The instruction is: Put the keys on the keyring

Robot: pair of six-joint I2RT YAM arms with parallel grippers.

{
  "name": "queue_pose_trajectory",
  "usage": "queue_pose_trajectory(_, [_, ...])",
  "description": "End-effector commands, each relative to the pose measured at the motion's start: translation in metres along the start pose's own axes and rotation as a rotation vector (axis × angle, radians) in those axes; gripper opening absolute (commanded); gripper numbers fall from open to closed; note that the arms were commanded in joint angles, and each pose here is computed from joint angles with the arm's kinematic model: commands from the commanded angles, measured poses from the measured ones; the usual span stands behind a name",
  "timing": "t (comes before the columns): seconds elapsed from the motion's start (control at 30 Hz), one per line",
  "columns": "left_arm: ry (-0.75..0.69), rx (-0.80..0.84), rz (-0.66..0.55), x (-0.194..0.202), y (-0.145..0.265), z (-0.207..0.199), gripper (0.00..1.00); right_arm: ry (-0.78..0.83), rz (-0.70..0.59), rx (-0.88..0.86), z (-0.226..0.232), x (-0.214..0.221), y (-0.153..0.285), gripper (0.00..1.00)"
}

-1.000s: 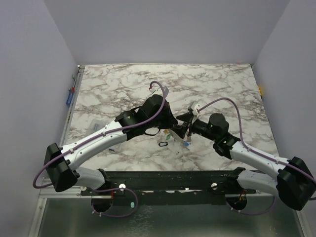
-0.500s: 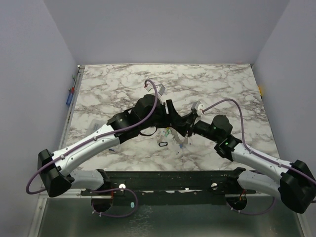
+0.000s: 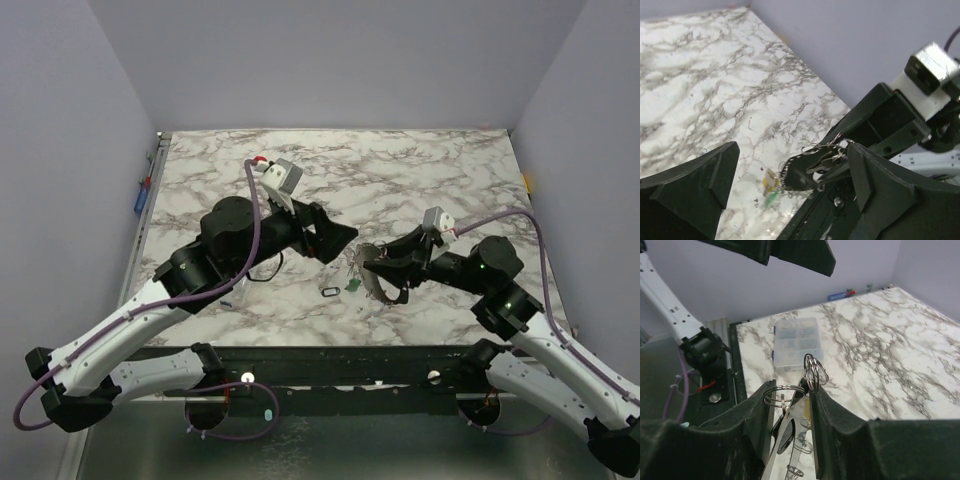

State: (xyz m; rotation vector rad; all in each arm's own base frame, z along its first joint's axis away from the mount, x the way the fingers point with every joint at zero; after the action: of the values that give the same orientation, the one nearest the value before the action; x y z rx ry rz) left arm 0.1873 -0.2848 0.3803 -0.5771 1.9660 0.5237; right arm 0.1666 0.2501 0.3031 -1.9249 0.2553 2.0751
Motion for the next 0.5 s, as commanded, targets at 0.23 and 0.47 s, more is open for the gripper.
queue_pose_trajectory(0.23, [-0.375, 0.552, -0.213, 0.031, 0.051, -0.053, 0.95, 0.019, 0.043, -0.302, 0.068, -0.036, 0.033, 0.01])
queue_pose_trajectory(0.47, [-0.403, 0.731, -0.283, 0.046, 0.071, -0.070, 0.83, 0.058, 0.011, -0.397, 0.087, -0.049, 0.042, 0.01])
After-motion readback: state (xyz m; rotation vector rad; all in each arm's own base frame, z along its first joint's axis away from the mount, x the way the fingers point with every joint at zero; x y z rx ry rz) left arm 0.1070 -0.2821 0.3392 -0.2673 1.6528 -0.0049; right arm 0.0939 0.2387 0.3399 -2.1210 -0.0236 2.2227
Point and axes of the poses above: each gripper's point midway between its finger pads, its own y axis back along the fingers, its own z axis along the line the jaws close on, x = y × z, the point moved 1 cm from there along y, back along the fingers, and after that the axes turned 3 degrees about -y, right-handed, at the moved point
